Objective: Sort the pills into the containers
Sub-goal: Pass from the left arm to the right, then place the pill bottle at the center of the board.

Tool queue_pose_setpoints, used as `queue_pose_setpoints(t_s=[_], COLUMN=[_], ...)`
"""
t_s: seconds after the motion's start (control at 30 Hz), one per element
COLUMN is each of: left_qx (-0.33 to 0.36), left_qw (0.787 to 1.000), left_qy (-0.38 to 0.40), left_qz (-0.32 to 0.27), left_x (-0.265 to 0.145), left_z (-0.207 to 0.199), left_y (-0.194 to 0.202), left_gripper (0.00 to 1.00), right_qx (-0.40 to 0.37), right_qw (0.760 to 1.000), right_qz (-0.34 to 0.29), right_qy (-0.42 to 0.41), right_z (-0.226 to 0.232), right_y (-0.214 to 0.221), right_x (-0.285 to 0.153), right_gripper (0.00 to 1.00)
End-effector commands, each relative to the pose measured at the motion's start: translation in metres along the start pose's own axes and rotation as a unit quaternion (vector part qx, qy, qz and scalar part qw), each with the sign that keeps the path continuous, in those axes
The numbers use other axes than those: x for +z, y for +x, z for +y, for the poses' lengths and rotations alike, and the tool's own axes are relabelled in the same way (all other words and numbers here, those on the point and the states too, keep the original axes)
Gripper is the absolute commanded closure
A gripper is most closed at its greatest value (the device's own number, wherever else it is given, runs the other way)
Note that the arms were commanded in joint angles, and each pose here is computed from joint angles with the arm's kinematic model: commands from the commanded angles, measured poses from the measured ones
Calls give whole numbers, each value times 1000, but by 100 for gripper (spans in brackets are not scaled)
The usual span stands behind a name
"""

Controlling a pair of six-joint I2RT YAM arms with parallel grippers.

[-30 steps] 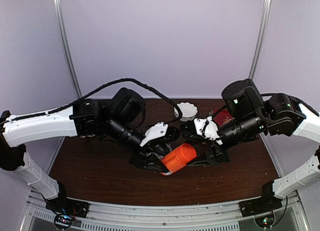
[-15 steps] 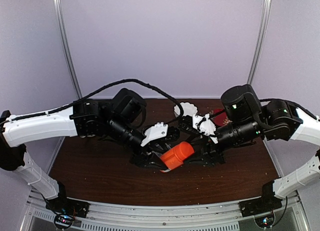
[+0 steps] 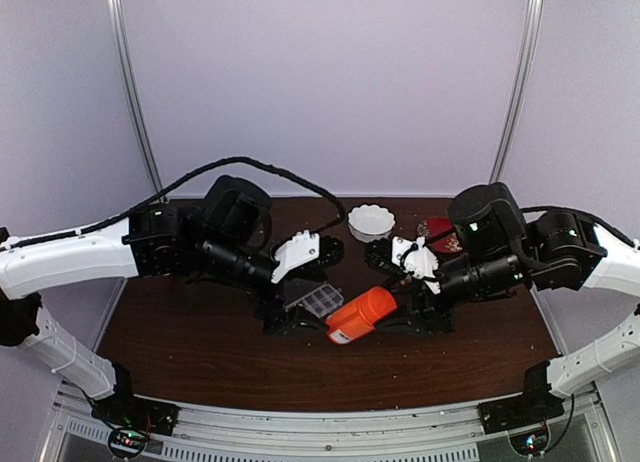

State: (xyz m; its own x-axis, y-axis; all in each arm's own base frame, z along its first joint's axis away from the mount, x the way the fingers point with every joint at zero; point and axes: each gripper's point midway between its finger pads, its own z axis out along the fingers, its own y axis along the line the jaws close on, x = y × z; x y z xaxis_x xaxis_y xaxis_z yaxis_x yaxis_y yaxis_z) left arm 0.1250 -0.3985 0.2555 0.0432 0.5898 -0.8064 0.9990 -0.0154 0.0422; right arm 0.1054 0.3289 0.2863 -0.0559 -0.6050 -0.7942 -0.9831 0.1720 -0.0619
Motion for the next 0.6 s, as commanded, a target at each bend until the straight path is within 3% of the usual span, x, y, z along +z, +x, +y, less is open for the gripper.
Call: queue_pose_setpoints(t_s=[0.0,0.17,0.3,0.57], left_qx=[-29,-43,-51,-81], left_qw=[995,987,983,966], left_qy=[-76,-147,-172,-247], left_qz=[-58,-39,-32,-3], left_x=[-31,-45,-47,-54], left_z=[32,53,61,83], left_y=[-13,5,10,31], left_gripper=[2,3,2,2], right_qx=[35,136,224,319], right_qw=[998,977,939,876], right_qz=[26,99,174,217], right_qy=[48,132,195,290], right_z=[-19,-68,-104,-154], right_y=[31,83,131,189], right_x=[-5,-2,-6,-33], right_gripper=[63,63,64,62])
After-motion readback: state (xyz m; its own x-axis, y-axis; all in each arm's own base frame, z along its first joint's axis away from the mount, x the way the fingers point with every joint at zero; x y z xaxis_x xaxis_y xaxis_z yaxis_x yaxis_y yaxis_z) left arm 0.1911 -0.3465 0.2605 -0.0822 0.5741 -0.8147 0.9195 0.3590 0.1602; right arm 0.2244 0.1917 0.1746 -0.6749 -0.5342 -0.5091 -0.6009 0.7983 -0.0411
